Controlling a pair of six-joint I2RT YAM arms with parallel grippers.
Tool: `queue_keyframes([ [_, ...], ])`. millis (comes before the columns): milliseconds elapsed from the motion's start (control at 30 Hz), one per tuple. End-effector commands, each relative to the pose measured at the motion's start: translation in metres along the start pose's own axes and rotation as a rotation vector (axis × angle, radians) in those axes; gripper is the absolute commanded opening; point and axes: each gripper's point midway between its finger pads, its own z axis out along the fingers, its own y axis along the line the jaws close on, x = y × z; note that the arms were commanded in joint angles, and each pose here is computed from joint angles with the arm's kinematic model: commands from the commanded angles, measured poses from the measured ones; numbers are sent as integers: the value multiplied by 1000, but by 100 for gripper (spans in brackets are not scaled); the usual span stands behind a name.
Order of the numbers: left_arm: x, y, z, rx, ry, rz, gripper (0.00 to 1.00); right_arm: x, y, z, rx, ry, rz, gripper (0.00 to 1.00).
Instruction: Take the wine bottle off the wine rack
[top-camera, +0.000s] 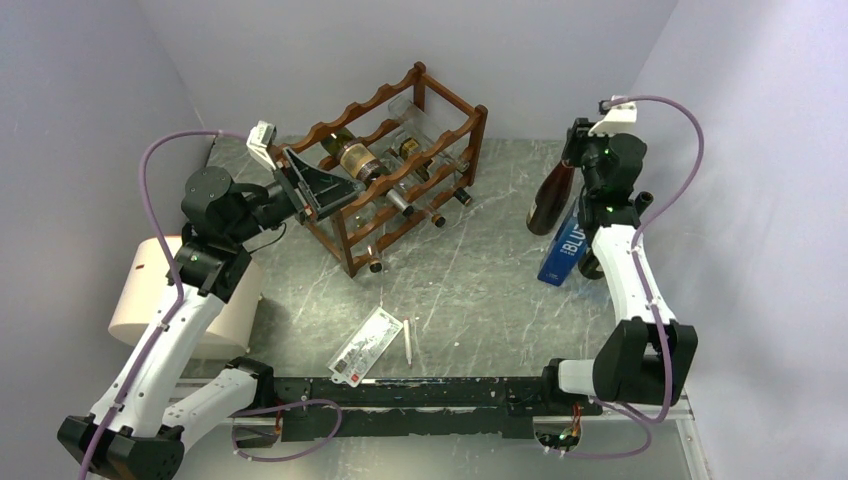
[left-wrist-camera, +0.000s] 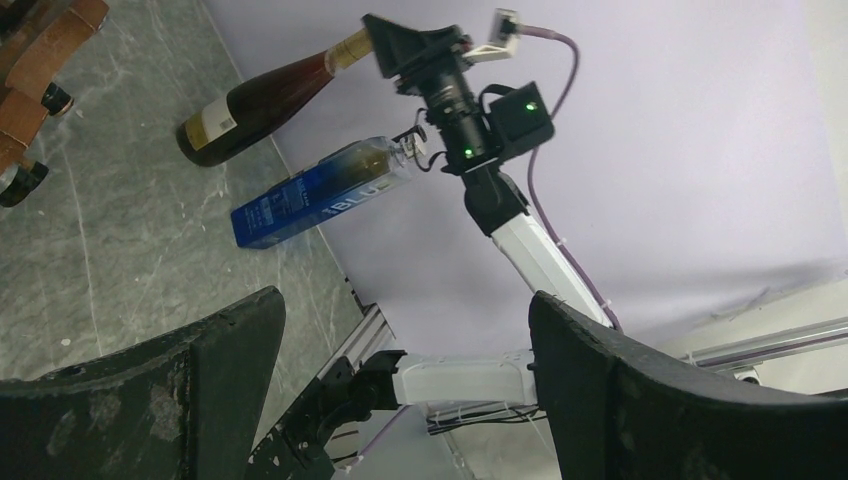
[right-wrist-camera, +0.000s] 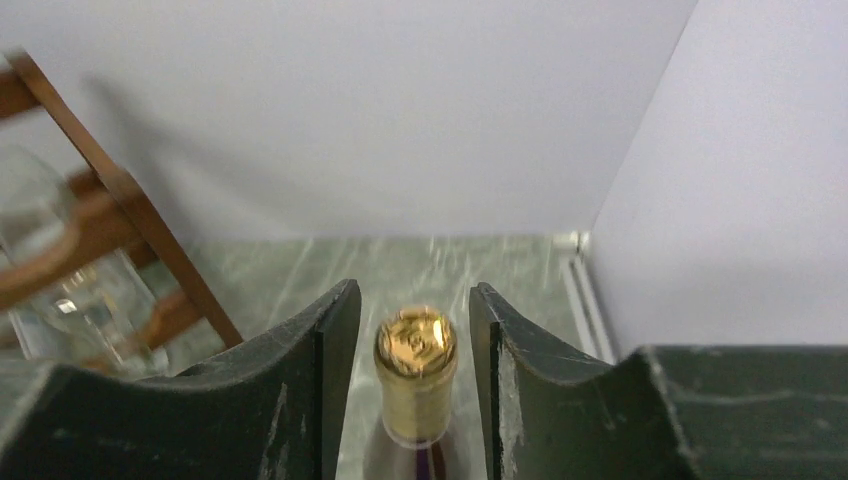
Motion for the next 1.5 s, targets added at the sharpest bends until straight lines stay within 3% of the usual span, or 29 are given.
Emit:
queue_keyframes([
  [0, 3, -7, -4, 34, 12, 21, 95, -87, -1, -18, -8, -248, 7, 50],
  [267, 8, 0, -7, 18, 21, 20, 95, -108, -2, -38, -3, -274, 33, 67],
  [500, 3, 14, -13, -94, -7, 92, 95, -163, 22, -79, -121, -360, 83, 74],
  [700, -5, 21, -23, -194, -49, 157, 95, -174, 101, -104, -357, -349, 60, 75],
  [933, -9, 29, -32, -266, -79, 189, 95, -119, 207, -134, -673, -186, 140, 74],
  [1200, 2, 32, -32, -236, -65, 137, 95, 21, 308, -156, -906, 209, -4, 77],
  [1267, 3, 36, -31, -236, -65, 124, 95, 43, 319, -156, -908, 261, 28, 84],
  [1467, 11, 38, -35, -231, -54, 93, 95, 77, 336, -146, -892, 359, 149, 86],
])
